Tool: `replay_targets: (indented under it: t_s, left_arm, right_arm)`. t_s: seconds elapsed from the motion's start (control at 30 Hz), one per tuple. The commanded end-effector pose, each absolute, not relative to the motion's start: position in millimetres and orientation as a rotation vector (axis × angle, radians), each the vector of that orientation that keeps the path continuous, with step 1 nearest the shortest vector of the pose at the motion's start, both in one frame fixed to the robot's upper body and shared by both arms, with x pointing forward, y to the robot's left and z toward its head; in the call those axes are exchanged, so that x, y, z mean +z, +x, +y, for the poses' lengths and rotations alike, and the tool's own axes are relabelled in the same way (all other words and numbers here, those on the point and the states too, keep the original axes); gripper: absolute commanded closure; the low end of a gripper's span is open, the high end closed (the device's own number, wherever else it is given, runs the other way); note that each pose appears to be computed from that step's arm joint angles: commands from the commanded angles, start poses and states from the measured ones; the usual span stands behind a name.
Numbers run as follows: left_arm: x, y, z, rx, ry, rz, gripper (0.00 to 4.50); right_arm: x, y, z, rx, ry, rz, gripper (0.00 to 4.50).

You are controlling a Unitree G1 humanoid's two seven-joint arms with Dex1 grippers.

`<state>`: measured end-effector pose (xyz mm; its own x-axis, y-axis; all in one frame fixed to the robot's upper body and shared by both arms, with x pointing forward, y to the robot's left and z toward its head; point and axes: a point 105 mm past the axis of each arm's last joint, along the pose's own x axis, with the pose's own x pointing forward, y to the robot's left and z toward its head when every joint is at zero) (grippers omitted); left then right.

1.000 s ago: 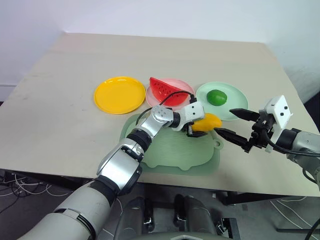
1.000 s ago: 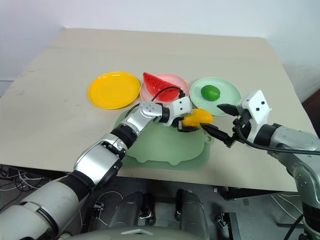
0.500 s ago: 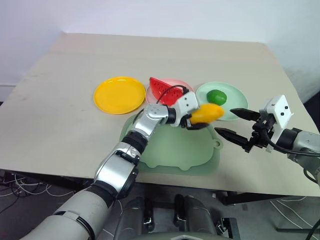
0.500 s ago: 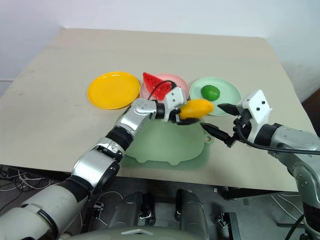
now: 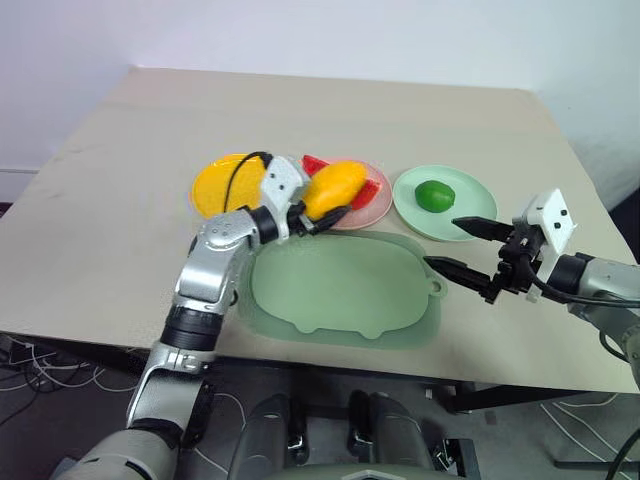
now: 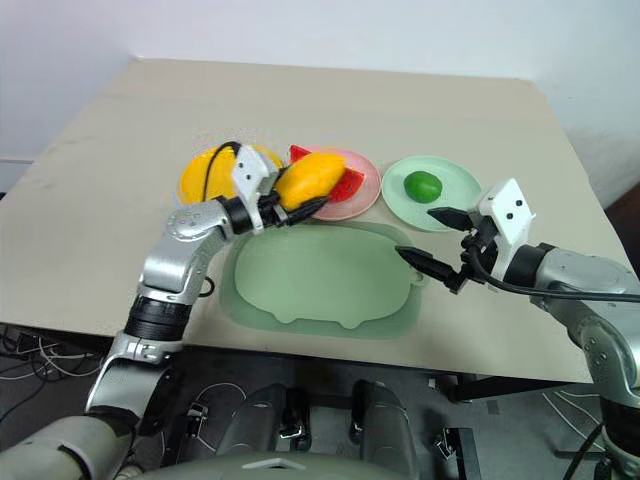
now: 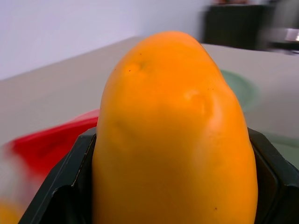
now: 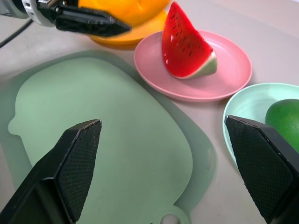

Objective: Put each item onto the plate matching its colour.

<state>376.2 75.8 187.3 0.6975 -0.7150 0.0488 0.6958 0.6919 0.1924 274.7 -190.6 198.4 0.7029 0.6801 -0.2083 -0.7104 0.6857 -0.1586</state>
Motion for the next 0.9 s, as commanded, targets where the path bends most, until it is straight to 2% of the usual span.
replay_targets:
  t_s: [0.03, 0.27, 0.4, 0.53, 0.73, 0.9]
  left_arm:
    - [191, 380, 93, -0.660, 0.125, -0.123, 1.16]
    - [175, 384, 94, -0.687, 0.106, -0.095, 1.16]
    - [162, 389, 113, -0.648, 0.140, -0.057, 1.16]
    - [163, 396, 136, -0.545, 0.124, -0.058, 1.16]
    - [174, 422, 189, -0.232, 0.063, -0.032, 1.16]
    - [177, 443, 197, -0.151, 0.012, 0.027, 1.16]
  right_arm:
    - [210, 280, -187, 0.798, -0.257, 0.081, 0.00]
    - [213, 287, -185, 0.827, -0.270, 0.072, 0.00]
    - [212, 287, -184, 0.837, -0.282, 0.080, 0.00]
    - [211, 287, -185, 0.836, -0.285, 0.083, 0.00]
    - [209, 286, -186, 0.831, -0.288, 0.088, 0.00]
    - [210, 287, -186, 0.828, -0.290, 0.083, 0.00]
